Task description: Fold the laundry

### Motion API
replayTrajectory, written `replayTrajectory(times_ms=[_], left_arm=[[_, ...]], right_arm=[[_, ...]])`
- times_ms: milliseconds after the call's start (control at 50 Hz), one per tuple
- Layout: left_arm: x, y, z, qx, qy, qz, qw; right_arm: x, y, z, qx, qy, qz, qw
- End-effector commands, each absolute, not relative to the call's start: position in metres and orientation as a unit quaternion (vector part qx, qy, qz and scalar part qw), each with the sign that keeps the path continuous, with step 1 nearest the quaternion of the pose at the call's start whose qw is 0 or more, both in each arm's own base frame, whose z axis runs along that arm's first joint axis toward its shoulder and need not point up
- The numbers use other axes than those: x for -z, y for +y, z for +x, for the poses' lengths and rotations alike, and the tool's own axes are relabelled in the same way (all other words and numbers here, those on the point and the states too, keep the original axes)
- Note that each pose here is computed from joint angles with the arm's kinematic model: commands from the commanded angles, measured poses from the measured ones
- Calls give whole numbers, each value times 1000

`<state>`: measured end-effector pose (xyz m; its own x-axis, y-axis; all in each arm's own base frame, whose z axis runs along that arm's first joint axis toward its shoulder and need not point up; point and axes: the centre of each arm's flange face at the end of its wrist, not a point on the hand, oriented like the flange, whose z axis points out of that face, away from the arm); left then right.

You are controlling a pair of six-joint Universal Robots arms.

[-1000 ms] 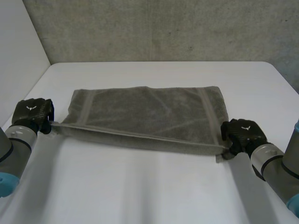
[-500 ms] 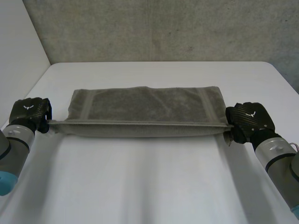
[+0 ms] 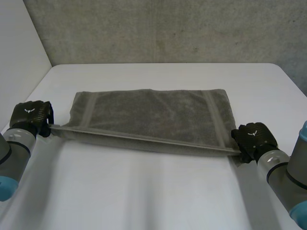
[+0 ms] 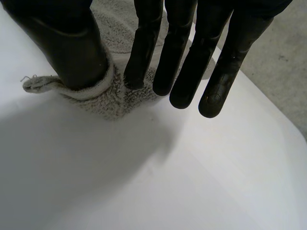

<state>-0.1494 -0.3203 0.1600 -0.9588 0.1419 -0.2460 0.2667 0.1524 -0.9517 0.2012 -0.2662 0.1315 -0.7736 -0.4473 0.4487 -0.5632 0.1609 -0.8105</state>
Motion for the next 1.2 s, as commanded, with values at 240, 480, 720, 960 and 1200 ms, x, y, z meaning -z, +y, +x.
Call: replayTrajectory(times_ms=[240,480,720,960,1200], left_arm=[[-168,-318,-150,643,752,134,49],[-259,-299,-151,737,666,108,35],[-261,-284,-150,715,689,116,28],[-177,-324,-153,616,773,149,5],[-158,-377,-160,621,764,171,18]], right_arm=[[-166,-283,184,-601,-740,300,44],[-291,-270,190,-755,-574,307,74],[-272,-272,196,-636,-592,475,143],[-203,-300,198,-512,-652,543,135],[-188,-348,218,-563,-638,508,130]])
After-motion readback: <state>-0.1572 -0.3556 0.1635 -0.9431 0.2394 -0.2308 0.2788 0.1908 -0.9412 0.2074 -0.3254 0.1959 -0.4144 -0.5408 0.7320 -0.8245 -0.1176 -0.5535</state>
